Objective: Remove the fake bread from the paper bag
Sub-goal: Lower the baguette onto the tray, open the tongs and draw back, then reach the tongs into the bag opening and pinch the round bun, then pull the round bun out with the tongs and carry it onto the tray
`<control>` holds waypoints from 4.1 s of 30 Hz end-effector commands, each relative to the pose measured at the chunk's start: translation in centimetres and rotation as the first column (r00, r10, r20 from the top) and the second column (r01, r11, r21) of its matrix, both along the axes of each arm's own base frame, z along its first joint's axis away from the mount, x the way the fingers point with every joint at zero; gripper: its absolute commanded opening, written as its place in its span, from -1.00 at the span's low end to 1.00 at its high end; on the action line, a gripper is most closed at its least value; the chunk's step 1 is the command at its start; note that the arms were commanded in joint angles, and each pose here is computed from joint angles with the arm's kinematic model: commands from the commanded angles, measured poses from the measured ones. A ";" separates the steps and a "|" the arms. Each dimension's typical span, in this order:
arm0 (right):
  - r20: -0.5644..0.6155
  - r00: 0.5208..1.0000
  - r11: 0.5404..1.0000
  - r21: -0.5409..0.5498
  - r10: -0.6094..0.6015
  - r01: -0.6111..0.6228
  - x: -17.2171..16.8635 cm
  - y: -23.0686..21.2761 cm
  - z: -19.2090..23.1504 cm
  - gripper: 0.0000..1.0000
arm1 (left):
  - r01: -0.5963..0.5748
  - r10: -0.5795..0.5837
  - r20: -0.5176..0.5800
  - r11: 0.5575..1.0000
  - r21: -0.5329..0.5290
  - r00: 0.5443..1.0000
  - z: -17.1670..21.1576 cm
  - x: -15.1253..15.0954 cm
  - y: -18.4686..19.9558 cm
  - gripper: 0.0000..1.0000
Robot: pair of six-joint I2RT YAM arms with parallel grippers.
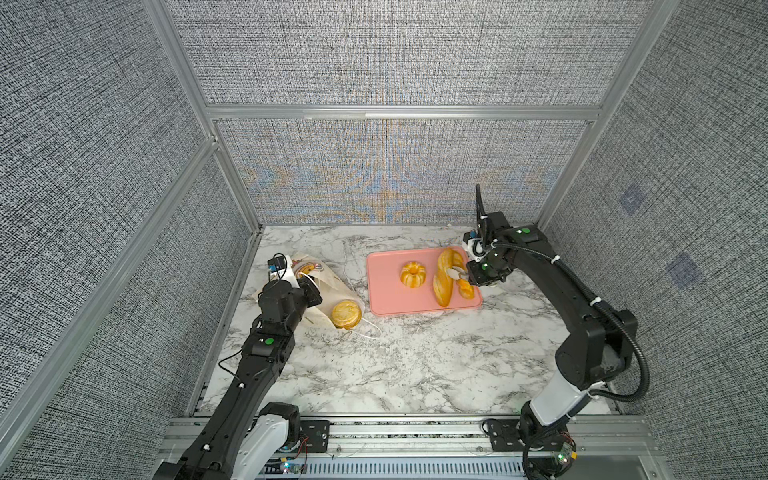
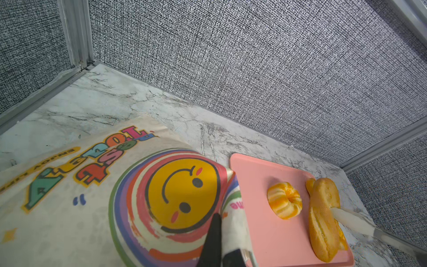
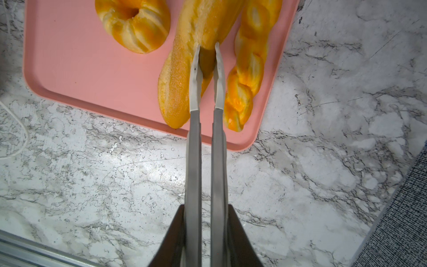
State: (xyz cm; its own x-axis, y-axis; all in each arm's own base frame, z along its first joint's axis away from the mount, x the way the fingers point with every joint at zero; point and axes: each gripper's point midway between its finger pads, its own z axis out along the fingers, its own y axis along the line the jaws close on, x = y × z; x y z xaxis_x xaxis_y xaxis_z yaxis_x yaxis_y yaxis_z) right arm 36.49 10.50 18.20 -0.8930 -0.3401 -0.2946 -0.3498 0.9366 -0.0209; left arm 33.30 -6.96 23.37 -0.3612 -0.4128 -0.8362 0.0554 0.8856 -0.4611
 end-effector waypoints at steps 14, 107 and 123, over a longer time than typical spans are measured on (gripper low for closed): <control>0.009 0.998 0.998 -0.023 -0.060 0.060 1.5 -0.2 -0.1 -0.38 | 0.042 -0.041 0.026 0.999 -0.027 0.999 0.0 -0.3 -0.7 -1.00; -0.125 0.991 0.749 0.661 0.050 0.045 -16.8 28.5 -1.1 -1.00 | 0.034 -0.029 0.079 0.998 -0.055 0.996 -0.4 -1.6 -0.4 -1.00; 0.069 0.997 0.845 0.532 0.030 -0.062 -18.4 22.9 4.2 -1.00 | -0.170 0.169 -0.018 0.978 -0.118 0.985 0.3 0.9 2.1 -1.00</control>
State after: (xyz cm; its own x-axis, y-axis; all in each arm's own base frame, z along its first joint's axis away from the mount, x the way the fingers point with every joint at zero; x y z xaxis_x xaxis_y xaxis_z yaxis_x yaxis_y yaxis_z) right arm 17.76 34.96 22.14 -0.8746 -0.1598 -0.4578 -0.4095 0.7490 0.5209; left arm 34.05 -5.66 24.00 -0.2941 -0.5492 -0.7822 -0.0421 0.8251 -0.5635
